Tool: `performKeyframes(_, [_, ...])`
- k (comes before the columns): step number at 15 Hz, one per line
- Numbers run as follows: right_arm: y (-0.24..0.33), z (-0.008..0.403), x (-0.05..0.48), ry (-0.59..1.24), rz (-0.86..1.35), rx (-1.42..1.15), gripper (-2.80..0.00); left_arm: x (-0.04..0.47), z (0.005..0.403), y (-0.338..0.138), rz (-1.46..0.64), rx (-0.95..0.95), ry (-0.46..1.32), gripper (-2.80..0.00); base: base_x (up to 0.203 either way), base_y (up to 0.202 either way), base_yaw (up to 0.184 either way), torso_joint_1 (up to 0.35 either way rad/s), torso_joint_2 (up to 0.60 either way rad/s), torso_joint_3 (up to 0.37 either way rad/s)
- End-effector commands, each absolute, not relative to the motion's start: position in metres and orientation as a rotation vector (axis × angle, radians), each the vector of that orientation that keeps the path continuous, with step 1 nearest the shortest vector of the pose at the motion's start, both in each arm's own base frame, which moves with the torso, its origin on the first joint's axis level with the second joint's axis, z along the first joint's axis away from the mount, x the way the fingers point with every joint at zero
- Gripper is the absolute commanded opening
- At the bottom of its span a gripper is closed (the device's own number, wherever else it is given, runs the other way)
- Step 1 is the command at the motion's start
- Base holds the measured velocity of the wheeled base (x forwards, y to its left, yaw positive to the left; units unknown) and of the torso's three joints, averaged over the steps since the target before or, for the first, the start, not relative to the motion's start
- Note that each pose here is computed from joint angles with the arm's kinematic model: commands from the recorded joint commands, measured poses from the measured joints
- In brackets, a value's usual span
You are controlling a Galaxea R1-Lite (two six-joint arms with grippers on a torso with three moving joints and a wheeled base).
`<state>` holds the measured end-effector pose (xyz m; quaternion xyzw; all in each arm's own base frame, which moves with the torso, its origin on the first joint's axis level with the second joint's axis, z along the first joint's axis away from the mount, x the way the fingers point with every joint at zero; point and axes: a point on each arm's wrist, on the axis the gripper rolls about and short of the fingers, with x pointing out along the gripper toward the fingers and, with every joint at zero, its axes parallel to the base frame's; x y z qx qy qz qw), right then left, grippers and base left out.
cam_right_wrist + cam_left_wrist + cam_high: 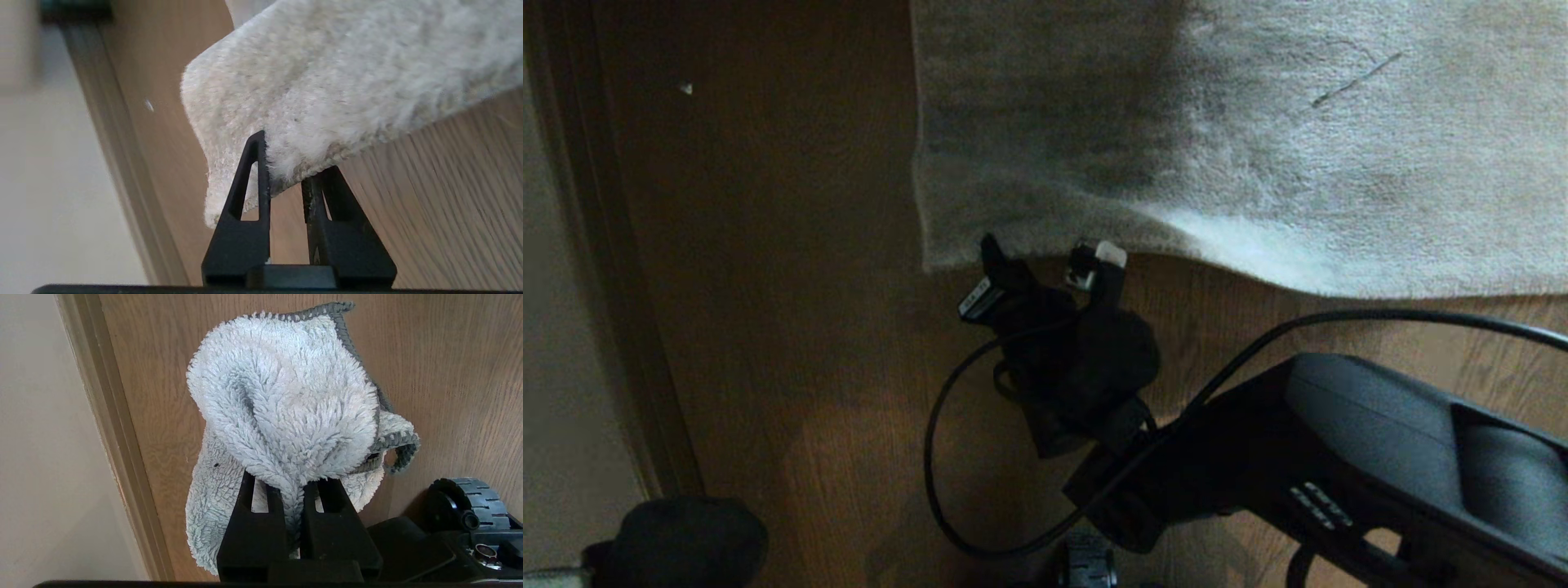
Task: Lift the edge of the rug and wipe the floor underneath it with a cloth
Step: Lift up the carpet
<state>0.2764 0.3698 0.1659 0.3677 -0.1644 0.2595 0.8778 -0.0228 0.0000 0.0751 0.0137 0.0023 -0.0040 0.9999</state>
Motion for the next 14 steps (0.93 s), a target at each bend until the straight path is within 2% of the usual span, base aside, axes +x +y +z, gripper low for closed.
performKeyframes(1, [0.356, 0.196, 0.273, -0.425, 0.542, 0.844, -2.8, -0.023, 0.075, 0.0, -0.008, 0.028, 0.004, -2.8, 0.0, 0.0, 0.0, 0.0, 0.0, 0.0])
performKeyframes(8, [0.335, 0.242, 0.26, -0.508, 0.554, 0.911, -2.8, -0.023, 0.075, 0.0, -0.008, 0.028, 0.004, -2.8, 0.0, 0.0, 0.0, 0.0, 0.0, 0.0])
performKeyframes(14, [0.327, 0.262, 0.233, -0.515, 0.64, 0.905, -2.8, -0.023, 0.075, 0.0, -0.008, 0.028, 0.004, -2.8, 0.0, 0.0, 0.0, 0.0, 0.0, 0.0])
